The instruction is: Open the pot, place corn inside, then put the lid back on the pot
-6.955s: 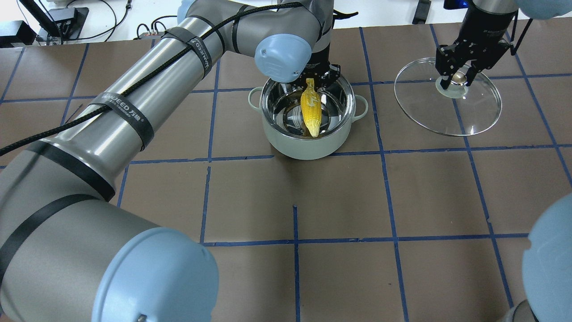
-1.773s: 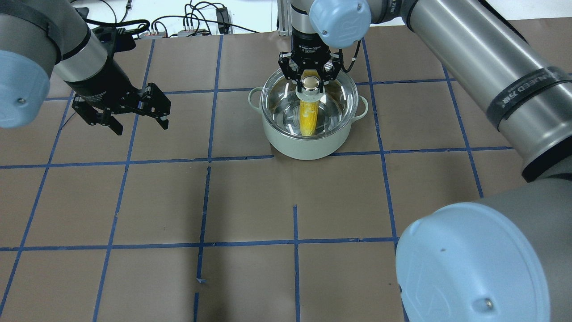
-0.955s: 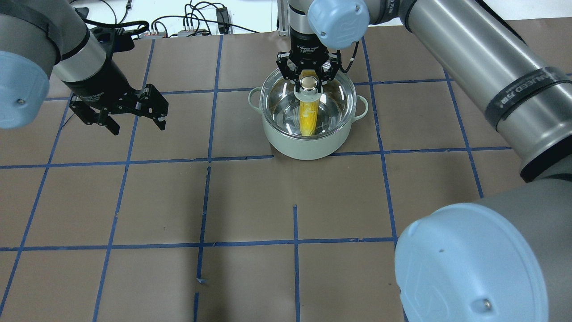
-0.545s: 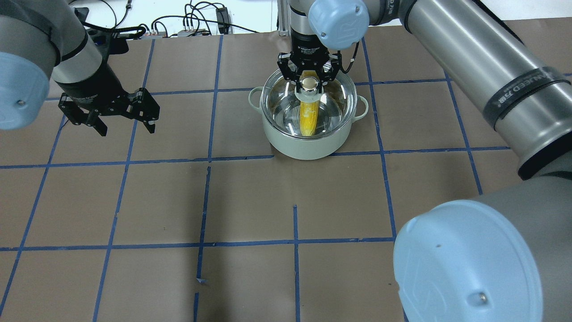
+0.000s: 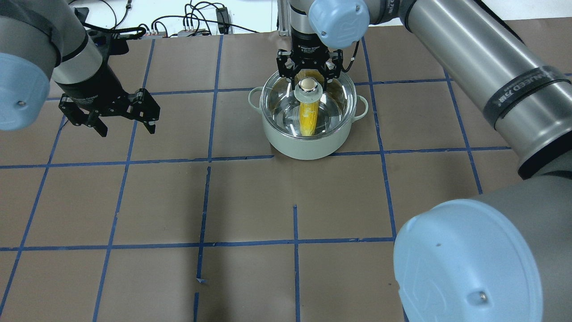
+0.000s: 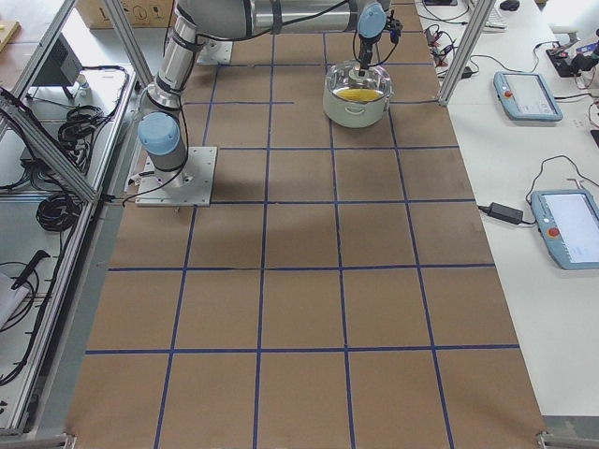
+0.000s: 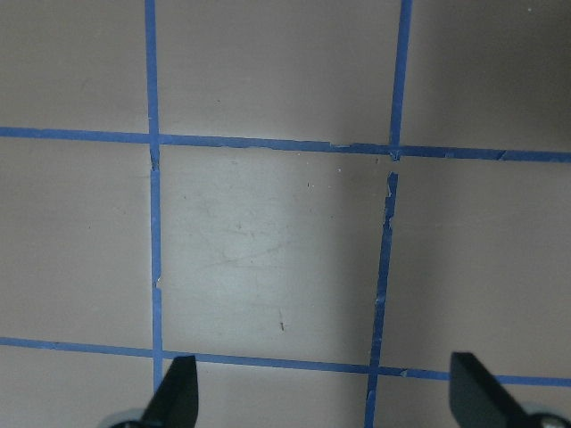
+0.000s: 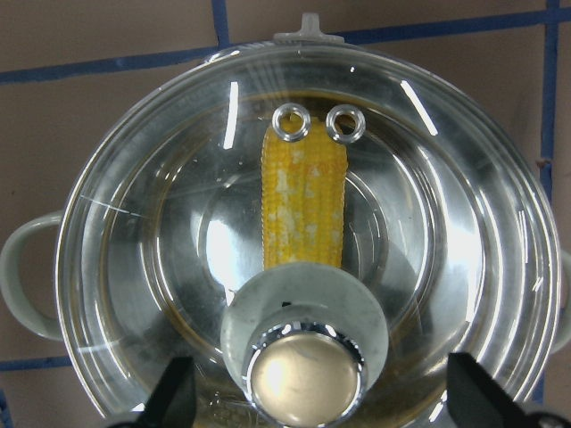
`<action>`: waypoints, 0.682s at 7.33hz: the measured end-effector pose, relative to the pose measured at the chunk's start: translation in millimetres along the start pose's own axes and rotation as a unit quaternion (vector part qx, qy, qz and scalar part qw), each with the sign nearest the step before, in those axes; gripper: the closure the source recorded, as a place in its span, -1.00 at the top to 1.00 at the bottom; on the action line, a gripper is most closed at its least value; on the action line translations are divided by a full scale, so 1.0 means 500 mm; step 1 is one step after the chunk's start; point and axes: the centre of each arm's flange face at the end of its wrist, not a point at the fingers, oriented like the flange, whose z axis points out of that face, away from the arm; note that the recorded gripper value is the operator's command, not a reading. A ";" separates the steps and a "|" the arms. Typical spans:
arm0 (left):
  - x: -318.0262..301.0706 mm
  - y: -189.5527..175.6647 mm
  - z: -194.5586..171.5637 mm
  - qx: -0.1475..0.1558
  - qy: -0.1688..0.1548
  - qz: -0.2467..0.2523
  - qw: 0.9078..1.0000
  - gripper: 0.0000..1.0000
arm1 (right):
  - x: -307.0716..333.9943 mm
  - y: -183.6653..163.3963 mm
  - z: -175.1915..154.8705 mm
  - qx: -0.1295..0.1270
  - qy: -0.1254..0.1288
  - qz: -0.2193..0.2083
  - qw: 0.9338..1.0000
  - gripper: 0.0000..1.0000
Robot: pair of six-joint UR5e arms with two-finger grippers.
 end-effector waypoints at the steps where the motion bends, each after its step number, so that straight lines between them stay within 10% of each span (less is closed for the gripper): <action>1: 0.000 0.000 0.000 0.000 0.000 0.000 1.000 1.00 | 0.016 -0.014 -0.026 0.011 -0.007 -0.007 1.000 0.99; 5: 0.001 0.001 0.001 -0.001 0.000 0.003 1.000 1.00 | 0.124 -0.049 -0.033 0.009 0.019 -0.072 0.997 0.71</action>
